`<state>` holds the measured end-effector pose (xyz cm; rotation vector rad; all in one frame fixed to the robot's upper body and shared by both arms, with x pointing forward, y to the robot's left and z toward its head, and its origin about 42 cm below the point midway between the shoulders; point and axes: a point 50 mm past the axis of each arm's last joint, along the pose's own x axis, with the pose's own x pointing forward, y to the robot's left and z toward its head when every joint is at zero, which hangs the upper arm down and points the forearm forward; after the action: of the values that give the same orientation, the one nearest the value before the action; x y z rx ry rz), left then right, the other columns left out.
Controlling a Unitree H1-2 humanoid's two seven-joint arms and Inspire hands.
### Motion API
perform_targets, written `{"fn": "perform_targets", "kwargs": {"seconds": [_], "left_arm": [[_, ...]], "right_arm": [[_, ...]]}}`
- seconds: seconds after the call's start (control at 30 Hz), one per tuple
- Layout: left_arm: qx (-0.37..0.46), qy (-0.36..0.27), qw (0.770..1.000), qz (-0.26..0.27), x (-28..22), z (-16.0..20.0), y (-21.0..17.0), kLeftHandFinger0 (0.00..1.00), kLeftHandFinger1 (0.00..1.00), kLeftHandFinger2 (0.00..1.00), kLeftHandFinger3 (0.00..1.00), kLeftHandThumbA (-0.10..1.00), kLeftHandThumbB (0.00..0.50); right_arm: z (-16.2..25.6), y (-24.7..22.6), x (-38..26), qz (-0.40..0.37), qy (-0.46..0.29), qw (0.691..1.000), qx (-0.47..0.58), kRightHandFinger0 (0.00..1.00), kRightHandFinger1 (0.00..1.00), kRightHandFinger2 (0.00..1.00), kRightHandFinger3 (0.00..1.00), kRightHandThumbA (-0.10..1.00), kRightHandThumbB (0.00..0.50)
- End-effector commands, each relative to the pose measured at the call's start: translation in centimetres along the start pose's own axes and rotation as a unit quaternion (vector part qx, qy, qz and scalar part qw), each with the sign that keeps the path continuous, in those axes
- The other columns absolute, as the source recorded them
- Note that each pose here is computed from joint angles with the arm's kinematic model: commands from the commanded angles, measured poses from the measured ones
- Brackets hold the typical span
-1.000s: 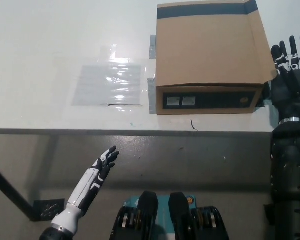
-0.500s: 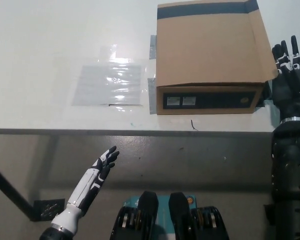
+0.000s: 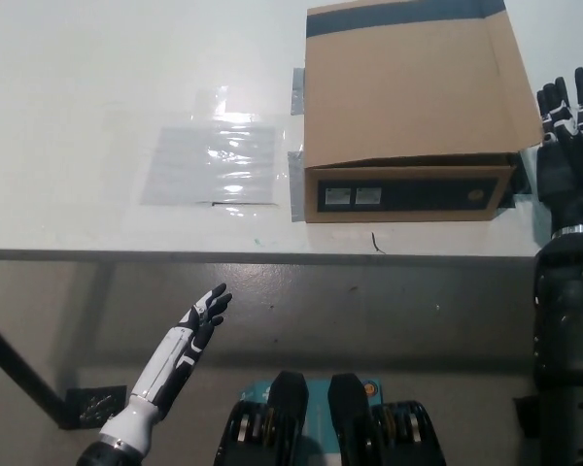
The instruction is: A small storage box is placed at the center of the table and the robot uses its right hand to slide under its lid and push it upwards to open it
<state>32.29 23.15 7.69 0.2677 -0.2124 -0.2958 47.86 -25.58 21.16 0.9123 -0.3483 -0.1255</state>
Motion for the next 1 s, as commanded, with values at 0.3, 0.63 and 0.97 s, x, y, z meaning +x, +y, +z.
{"fn": "perform_targets", "kwargs": {"seconds": [0.3,0.63,0.97], "left_arm": [[0.004,-0.026,1.000,-0.006,0.7,0.8,0.4,1.00,1.00,1.00,1.00,1.00,0.500],[0.007,-0.025,1.000,-0.007,0.7,0.8,0.4,1.00,1.00,1.00,1.00,1.00,0.500],[0.006,-0.026,1.000,-0.009,0.9,0.9,0.4,1.00,1.00,1.00,1.00,1.00,0.500]], "right_arm": [[0.8,2.6,2.2,0.034,-0.034,0.999,0.014,1.00,1.00,1.00,1.00,1.00,0.328],[0.0,3.4,2.0,0.038,-0.022,0.999,0.019,1.00,1.00,1.00,1.00,1.00,0.349],[0.9,6.6,2.1,0.073,-0.035,0.996,0.022,1.00,1.00,1.00,1.00,1.00,0.345]]}}
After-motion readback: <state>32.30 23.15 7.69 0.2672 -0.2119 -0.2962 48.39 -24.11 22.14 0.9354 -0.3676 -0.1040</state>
